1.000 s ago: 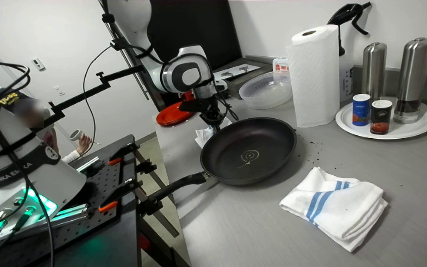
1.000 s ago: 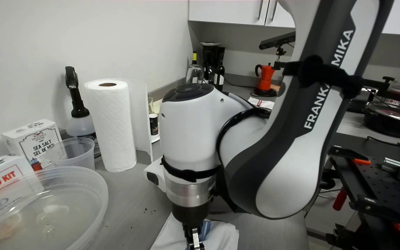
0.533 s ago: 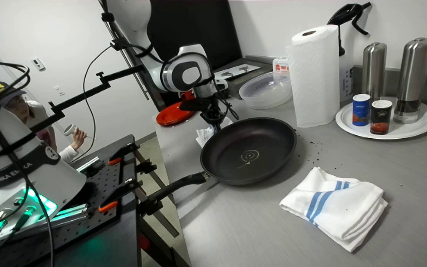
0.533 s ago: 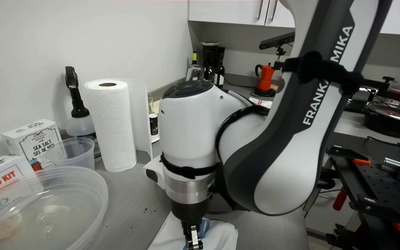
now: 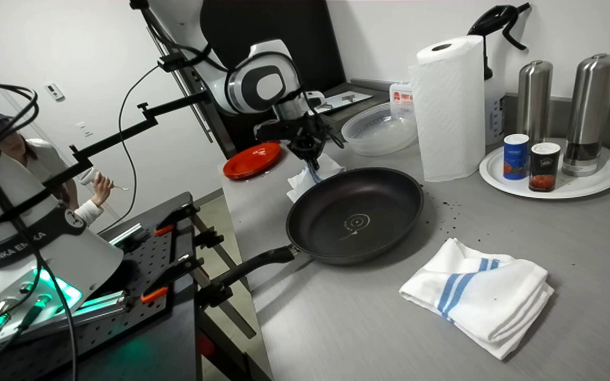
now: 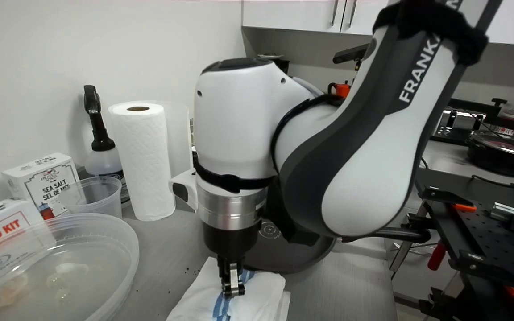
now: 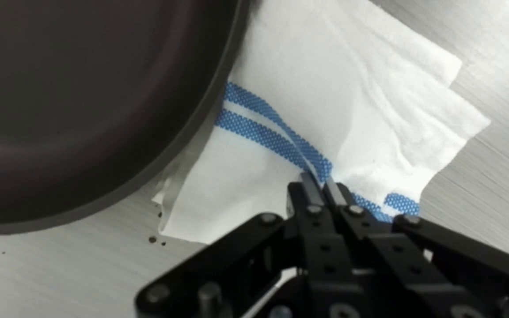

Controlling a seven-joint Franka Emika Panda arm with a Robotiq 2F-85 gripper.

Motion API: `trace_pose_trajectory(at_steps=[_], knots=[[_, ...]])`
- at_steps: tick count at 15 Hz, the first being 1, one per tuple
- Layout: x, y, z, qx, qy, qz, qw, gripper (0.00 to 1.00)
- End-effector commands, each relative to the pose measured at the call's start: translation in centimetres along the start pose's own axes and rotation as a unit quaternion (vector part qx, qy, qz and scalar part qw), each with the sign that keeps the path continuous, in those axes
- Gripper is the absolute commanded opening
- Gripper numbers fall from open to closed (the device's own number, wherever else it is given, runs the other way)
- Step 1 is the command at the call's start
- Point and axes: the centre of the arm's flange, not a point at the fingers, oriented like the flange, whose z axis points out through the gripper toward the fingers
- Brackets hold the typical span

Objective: Use the left towel to clean the pan

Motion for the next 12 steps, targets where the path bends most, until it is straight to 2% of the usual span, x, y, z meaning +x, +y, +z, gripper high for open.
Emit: trace_pose_trajectory(at_steps=[1, 5, 12], knots=[[-0.5, -0.5, -3.4, -0.008, 0.006, 0.002, 0.9999, 0.01], [-0.8, -0.1, -4.3, -0.009, 0.005, 0.005, 0.9999, 0.01], [-1.8, -0.1, -2.5, 0.000, -0.020, 0.012, 0.9997, 0.01]])
